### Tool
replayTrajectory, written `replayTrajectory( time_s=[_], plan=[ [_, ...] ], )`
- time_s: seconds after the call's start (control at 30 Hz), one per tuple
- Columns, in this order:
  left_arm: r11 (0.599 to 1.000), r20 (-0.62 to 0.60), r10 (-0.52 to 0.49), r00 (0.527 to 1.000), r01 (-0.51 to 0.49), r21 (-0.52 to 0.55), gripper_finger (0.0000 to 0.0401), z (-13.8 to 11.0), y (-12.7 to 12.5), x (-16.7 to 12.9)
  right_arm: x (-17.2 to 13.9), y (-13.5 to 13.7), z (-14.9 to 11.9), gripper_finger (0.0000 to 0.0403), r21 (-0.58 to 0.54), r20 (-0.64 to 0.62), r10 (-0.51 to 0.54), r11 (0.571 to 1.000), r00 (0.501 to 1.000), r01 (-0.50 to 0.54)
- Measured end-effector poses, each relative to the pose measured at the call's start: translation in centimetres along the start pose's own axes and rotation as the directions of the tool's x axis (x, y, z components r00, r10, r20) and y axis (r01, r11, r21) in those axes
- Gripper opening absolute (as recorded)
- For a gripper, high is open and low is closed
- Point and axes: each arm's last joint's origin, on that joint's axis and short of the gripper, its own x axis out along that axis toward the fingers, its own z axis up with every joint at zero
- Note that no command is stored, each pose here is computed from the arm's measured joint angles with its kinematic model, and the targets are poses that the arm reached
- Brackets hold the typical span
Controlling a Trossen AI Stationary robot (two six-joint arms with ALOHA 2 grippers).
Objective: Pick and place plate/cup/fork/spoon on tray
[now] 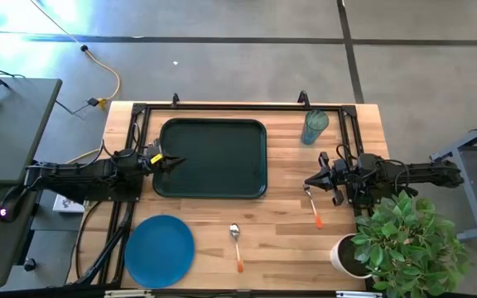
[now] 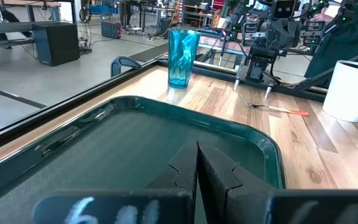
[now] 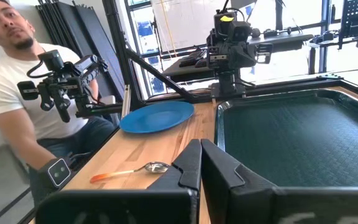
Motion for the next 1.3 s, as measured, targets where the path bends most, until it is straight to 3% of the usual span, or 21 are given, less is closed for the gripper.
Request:
replayTrajectory(
  time_s=[0.57, 0.77, 0.87, 1.3],
  plan=[
    [1.000, 0.000, 0.000, 1.000, 0.000, 0.001, 0.0003, 0.0, 0.0, 0.0, 0.0, 0.0, 0.0, 0.0000, 0.000, 0.000, 0.000, 1.000, 1.000, 0.000],
    [0.981, 0.129, 0.018, 0.991, -0.043, 0.191, 0.0003, 1.2, -0.1, -0.1, 0.0, 0.0, 0.0, 0.0000, 0.000, 0.000, 0.000, 1.000, 1.000, 0.000],
    [0.973, 0.165, 0.014, 0.986, -0.052, 0.227, 0.0003, 1.6, -0.1, -0.1, 0.0, 0.0, 0.0, 0.0000, 0.000, 0.000, 0.000, 1.000, 1.000, 0.000],
    [0.996, 0.191, 0.010, 0.982, -0.027, 0.085, 0.0003, 1.8, -0.1, -0.2, 0.0, 0.0, 0.0, 0.0000, 0.000, 0.000, 0.000, 1.000, 1.000, 0.000]
  ],
)
